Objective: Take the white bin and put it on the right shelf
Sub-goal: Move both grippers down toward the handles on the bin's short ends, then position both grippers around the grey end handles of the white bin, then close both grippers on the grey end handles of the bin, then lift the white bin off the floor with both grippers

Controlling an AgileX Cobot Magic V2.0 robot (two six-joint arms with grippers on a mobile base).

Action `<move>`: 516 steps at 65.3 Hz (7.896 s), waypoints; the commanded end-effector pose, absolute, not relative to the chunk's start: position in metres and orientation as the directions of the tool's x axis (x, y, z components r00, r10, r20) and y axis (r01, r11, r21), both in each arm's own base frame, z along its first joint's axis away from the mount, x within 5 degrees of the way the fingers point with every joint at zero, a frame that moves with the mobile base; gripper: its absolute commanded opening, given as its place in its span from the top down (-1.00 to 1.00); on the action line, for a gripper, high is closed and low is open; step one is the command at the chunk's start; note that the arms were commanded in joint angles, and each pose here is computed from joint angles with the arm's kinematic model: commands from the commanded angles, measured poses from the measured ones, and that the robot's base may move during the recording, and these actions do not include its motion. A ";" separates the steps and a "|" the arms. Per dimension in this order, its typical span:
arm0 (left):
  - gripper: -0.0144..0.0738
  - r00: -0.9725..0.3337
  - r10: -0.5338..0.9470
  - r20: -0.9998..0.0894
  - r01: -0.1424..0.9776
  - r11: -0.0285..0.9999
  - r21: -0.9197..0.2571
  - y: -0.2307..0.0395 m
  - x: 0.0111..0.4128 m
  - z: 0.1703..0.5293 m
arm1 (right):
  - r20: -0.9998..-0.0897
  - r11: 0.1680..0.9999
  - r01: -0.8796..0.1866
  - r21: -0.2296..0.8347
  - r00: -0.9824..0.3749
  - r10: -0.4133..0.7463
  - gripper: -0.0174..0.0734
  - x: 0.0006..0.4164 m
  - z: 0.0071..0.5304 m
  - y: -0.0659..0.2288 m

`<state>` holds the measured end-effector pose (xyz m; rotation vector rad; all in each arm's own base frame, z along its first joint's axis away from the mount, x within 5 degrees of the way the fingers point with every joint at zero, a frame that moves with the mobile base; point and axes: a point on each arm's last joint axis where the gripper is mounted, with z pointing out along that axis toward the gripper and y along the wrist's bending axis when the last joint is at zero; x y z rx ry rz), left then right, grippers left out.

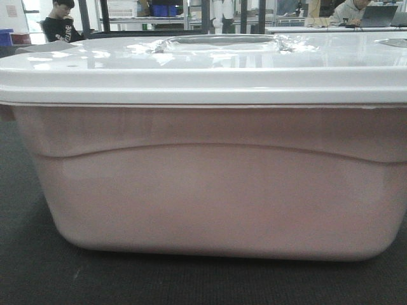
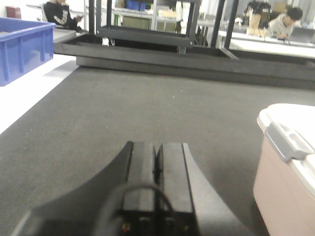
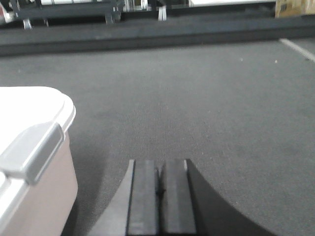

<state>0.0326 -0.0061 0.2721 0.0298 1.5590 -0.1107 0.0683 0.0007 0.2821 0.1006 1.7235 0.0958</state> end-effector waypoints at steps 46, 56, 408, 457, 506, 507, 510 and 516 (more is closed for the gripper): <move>0.94 -0.483 -0.087 -0.871 0.274 0.930 -0.244 -0.035 0.147 0.373 | -0.797 0.977 -0.030 0.211 -0.584 0.155 0.47 0.160 0.376 0.013; 0.94 -0.562 -0.173 -0.809 0.312 0.862 -0.401 -0.048 0.180 0.384 | -0.705 0.927 -0.043 0.373 -0.662 0.253 0.47 0.176 0.374 0.025; -0.22 -0.895 0.027 -0.446 0.412 0.438 -0.799 -0.079 0.266 0.308 | -0.321 0.463 -0.220 0.859 -0.935 0.152 -0.78 0.236 0.306 0.038; -0.16 -0.897 0.031 -0.442 0.404 0.466 -0.787 -0.078 0.267 0.305 | -0.321 0.454 -0.238 0.859 -0.940 0.115 -0.78 0.234 0.306 0.047; -0.16 -0.902 0.050 -0.429 0.402 0.461 -0.791 -0.078 0.265 0.304 | -0.323 0.447 -0.255 0.857 -0.943 0.081 -0.78 0.232 0.306 0.057; -0.16 -0.902 0.050 -0.429 0.402 0.461 -0.791 -0.078 0.265 0.304 | -0.323 0.447 -0.255 0.857 -0.943 0.081 -0.78 0.232 0.306 0.057; -0.15 -0.902 0.050 -0.429 0.402 0.461 -0.791 -0.078 0.265 0.304 | -0.323 0.448 -0.255 0.857 -0.943 0.081 -0.78 0.232 0.306 0.057; -0.09 -0.902 0.051 -0.428 0.402 0.460 -0.792 -0.078 0.265 0.304 | -0.323 0.448 -0.255 0.857 -0.943 0.081 -0.76 0.232 0.306 0.057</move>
